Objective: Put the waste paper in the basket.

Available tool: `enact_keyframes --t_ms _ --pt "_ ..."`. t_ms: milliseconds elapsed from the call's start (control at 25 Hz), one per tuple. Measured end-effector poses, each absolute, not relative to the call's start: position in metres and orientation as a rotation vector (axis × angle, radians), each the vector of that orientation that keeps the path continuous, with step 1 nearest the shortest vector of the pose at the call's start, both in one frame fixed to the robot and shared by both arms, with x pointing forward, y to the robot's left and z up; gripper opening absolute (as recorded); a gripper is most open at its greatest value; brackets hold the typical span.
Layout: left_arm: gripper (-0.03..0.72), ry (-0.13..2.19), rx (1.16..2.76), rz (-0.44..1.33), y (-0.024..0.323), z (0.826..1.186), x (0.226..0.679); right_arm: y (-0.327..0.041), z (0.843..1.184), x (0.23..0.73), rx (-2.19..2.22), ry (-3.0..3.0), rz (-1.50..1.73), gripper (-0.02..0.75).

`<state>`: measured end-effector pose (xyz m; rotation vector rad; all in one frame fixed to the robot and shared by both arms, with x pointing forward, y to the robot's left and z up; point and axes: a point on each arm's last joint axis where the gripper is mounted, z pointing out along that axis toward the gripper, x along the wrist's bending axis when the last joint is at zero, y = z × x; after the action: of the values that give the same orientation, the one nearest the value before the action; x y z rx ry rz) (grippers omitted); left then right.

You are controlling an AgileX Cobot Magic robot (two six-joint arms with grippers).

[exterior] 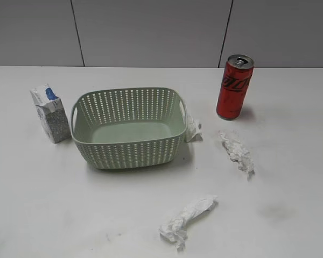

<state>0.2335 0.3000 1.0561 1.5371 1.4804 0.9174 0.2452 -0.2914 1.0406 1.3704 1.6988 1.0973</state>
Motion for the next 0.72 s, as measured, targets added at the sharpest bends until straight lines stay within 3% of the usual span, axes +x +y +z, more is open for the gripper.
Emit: enact_keyframes --t_ms 720 --pt "0.591 1.481 1.537 0.917 0.300 1.056 0.234 -0.289 1.044 0.261 1.424 1.752 1.059 0.571"
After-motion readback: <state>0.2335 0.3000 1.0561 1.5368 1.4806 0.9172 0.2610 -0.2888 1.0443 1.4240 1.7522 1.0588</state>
